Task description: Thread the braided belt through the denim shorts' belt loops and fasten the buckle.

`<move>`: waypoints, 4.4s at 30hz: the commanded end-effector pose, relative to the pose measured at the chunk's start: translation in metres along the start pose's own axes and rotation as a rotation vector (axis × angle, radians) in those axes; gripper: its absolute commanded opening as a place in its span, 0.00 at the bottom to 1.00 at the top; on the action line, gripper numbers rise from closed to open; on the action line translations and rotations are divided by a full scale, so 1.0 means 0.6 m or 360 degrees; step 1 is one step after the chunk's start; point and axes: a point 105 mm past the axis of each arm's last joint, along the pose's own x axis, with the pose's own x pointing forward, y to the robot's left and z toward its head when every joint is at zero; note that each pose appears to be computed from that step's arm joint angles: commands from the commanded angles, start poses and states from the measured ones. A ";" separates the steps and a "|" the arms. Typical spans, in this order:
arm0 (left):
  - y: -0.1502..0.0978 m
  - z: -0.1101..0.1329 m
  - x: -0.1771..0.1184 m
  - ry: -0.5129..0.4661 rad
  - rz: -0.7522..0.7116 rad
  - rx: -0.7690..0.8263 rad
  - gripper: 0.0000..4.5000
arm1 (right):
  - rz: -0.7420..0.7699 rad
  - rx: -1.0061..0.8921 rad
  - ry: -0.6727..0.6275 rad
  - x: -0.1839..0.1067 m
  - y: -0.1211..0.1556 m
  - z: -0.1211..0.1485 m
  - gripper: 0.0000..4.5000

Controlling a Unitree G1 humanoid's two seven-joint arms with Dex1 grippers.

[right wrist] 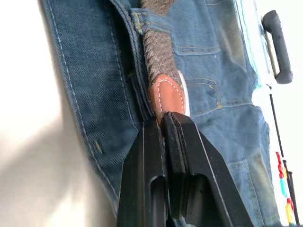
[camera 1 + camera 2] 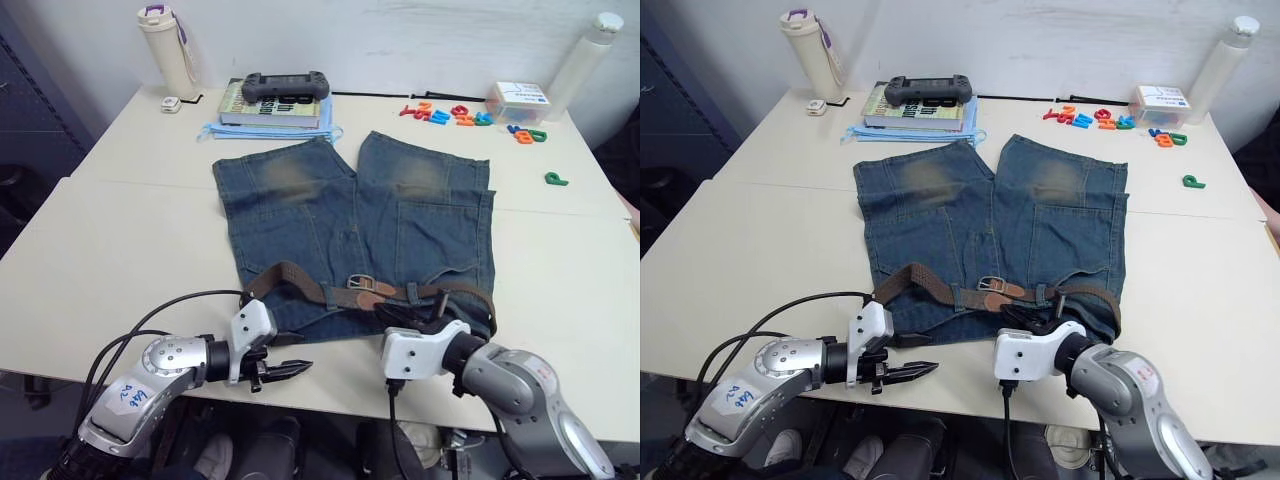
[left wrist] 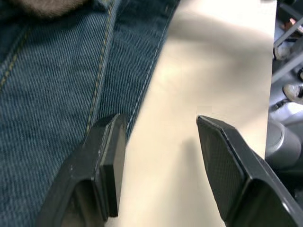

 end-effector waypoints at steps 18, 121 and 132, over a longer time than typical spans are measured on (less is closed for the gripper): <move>0.021 -0.106 -0.023 0.0317 0.0051 -0.0078 0.59 | -0.0166 -0.0086 0.0128 -0.080 -0.139 -0.048 0.00; 0.086 0.148 -0.020 -0.0655 0.1031 0.0322 0.00 | -0.0347 0.0304 -0.0255 0.028 -0.139 0.068 0.86; 0.115 0.148 -0.039 -0.0731 0.1181 0.0053 0.00 | 0.0084 0.0378 -0.0140 0.055 -0.014 0.056 0.86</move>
